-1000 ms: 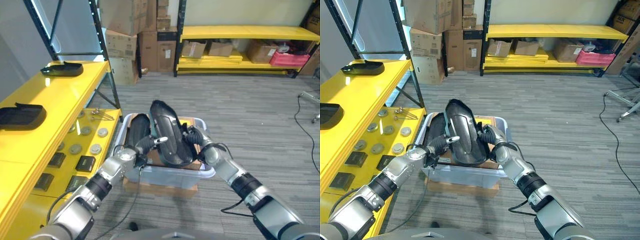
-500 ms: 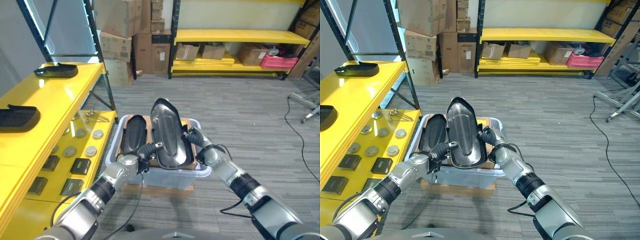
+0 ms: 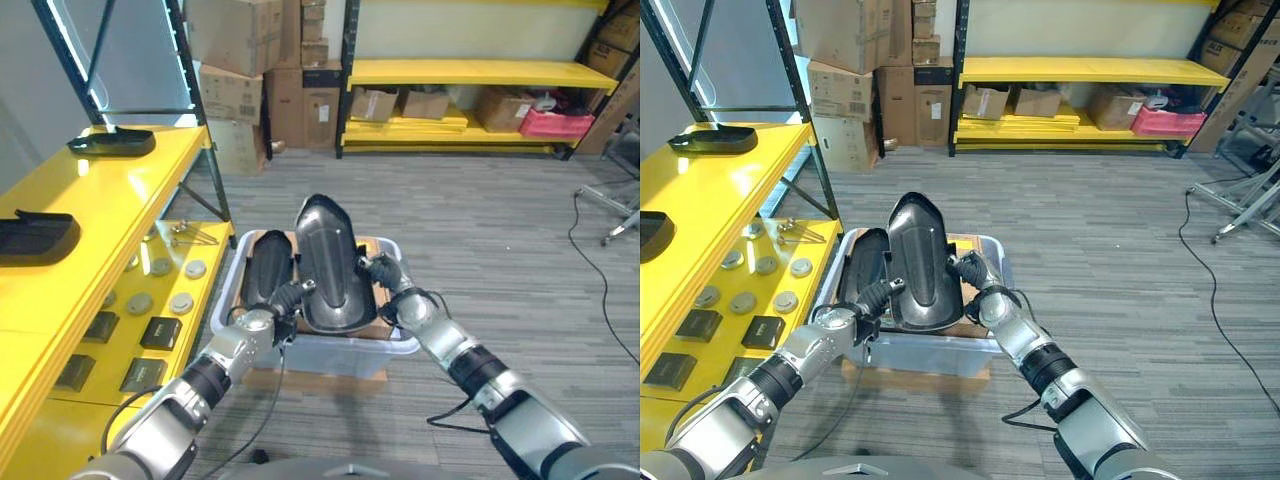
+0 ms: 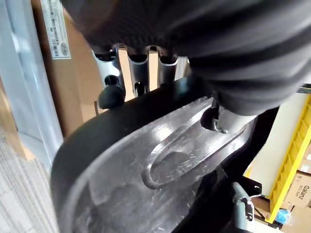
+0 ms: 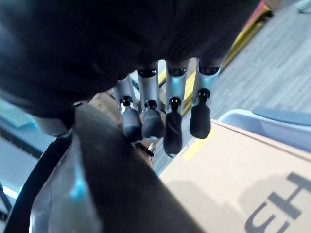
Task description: Move parts from the plastic box to the shelf.
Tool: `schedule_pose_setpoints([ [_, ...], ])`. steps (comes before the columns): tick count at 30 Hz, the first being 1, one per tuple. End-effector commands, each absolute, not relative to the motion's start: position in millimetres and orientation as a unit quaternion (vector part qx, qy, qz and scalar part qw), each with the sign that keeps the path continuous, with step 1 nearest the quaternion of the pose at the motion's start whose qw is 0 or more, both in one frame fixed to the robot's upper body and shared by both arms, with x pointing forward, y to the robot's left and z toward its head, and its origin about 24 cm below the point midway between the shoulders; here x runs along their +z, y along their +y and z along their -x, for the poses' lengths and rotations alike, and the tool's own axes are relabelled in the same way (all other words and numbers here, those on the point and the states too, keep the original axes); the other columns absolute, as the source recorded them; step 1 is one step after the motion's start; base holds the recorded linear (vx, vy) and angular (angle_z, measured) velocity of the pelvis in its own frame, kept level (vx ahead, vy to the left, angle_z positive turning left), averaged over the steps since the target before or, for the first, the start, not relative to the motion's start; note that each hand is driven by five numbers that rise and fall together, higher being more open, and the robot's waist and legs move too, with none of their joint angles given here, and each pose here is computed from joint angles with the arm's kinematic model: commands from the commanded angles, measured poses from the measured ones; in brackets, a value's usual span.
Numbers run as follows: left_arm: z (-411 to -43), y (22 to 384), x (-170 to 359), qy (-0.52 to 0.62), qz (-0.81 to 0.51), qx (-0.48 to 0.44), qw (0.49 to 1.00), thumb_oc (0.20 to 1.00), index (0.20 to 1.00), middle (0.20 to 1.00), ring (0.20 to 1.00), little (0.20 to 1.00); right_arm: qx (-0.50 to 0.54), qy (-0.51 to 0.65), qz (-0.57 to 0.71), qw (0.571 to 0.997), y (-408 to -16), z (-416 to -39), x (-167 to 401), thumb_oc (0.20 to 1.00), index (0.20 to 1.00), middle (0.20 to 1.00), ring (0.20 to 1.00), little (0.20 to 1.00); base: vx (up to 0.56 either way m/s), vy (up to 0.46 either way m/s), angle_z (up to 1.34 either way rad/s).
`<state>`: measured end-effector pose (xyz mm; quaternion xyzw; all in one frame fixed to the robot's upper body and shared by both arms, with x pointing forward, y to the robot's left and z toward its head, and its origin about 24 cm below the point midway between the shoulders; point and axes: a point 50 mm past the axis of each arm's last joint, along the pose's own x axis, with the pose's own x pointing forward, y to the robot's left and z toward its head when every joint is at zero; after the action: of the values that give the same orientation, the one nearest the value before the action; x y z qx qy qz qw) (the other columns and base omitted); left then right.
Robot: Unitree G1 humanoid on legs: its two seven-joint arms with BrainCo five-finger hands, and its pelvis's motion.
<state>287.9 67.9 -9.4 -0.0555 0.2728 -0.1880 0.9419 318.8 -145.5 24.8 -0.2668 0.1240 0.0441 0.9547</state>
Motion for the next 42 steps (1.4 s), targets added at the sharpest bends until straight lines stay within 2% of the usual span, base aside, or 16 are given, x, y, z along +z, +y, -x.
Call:
schedule_pose_setpoints([
  [1,-313,16,58,0.124,0.093,-0.254,0.955,0.2,0.2,0.2,0.2,0.2,0.056,0.077,0.103,0.99,-101,-340,67,1.0,1.0,1.0,1.0,1.0,0.0,0.0,0.0],
  [13,-331,30,97,0.068,0.115,-0.212,0.968,0.2,0.2,0.2,0.2,0.2,-0.055,0.074,0.05,0.995,-140,-348,70,1.0,1.0,1.0,1.0,1.0,0.0,0.0,0.0],
  [22,-341,57,124,0.011,0.116,-0.157,0.981,0.2,0.2,0.2,0.2,0.2,-0.145,-0.006,0.036,0.989,-178,-345,94,1.0,1.0,1.0,1.0,1.0,0.0,0.0,0.0],
  [28,-344,107,148,-0.081,0.081,-0.096,0.989,0.2,0.2,0.2,0.2,0.2,-0.194,-0.033,0.072,0.978,-228,-326,99,1.0,1.0,1.0,1.0,1.0,-0.01,0.0,0.0],
  [32,-336,148,162,-0.122,0.058,-0.048,0.99,0.2,0.2,0.2,0.2,0.2,-0.234,-0.001,0.13,0.963,-262,-300,77,1.0,1.0,1.0,1.0,1.0,-0.04,0.005,-0.03],
  [35,-326,183,159,-0.136,0.047,0.004,0.99,0.2,0.2,0.2,0.2,0.2,-0.271,0.046,0.14,0.951,-284,-274,54,1.0,1.0,1.0,1.0,1.0,-0.05,0.016,-0.04],
  [37,-314,220,156,-0.148,0.019,0.057,0.987,0.2,0.2,0.2,0.2,0.2,-0.295,0.085,0.173,0.936,-301,-253,36,1.0,1.0,1.0,1.0,1.0,-0.07,0.028,-0.07],
  [42,-287,280,154,-0.15,-0.014,0.147,0.978,0.2,0.2,0.2,0.2,0.2,-0.302,0.221,0.184,0.909,-318,-212,-15,1.0,1.0,1.0,1.0,1.0,-0.07,0.045,-0.05],
])
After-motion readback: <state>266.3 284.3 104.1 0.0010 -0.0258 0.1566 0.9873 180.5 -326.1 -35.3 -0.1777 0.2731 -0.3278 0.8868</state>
